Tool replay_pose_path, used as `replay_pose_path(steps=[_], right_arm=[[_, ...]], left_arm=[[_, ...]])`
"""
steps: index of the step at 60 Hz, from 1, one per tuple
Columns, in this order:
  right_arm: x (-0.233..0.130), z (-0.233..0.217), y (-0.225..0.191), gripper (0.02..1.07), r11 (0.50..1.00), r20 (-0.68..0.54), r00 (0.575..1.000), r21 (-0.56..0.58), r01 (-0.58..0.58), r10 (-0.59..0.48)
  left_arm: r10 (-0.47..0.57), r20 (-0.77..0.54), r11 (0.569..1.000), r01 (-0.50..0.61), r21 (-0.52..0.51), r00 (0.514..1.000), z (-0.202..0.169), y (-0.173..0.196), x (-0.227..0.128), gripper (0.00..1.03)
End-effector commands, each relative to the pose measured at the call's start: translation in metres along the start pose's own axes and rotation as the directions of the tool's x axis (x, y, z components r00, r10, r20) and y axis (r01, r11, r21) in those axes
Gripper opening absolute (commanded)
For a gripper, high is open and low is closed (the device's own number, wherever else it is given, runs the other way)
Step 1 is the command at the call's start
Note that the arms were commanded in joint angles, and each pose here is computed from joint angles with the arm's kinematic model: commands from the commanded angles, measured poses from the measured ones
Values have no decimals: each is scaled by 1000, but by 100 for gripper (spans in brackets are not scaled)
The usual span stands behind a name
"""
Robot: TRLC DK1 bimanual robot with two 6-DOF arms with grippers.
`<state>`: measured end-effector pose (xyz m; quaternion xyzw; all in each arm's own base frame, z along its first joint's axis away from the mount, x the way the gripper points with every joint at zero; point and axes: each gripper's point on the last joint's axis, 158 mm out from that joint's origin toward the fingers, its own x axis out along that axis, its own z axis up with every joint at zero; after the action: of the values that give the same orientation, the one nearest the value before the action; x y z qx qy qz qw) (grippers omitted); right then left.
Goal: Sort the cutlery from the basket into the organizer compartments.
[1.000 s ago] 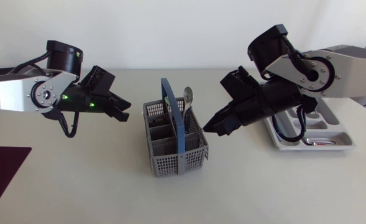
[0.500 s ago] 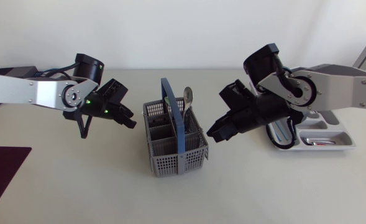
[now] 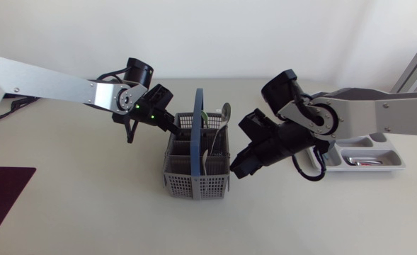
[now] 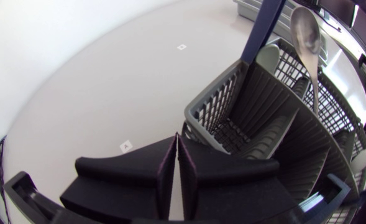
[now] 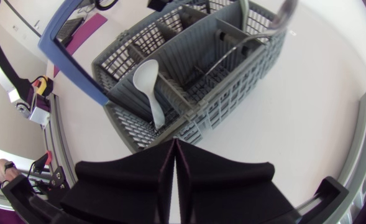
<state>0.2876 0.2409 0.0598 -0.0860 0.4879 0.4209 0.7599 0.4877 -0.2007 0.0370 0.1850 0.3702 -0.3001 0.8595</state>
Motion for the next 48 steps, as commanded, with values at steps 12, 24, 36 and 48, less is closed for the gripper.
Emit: replay_pose_path(steps=[12,24,36,48], right_arm=[[12,6,26,8,998,-36,997,7,-64,65],[-28,20,-33,8,995,67,997,93,35,-42],[-33,39,-110,8,970,124,983,219,106,-135],[-20,66,-152,8,951,151,978,296,92,-142]], left_arm=[[-21,13,1000,21,14,1000,27,-6,18,6],[39,33,999,-39,-1,999,8,33,-39,6],[41,57,994,-46,97,998,-26,5,-108,6],[-17,54,982,6,190,998,-57,-39,-157,6]])
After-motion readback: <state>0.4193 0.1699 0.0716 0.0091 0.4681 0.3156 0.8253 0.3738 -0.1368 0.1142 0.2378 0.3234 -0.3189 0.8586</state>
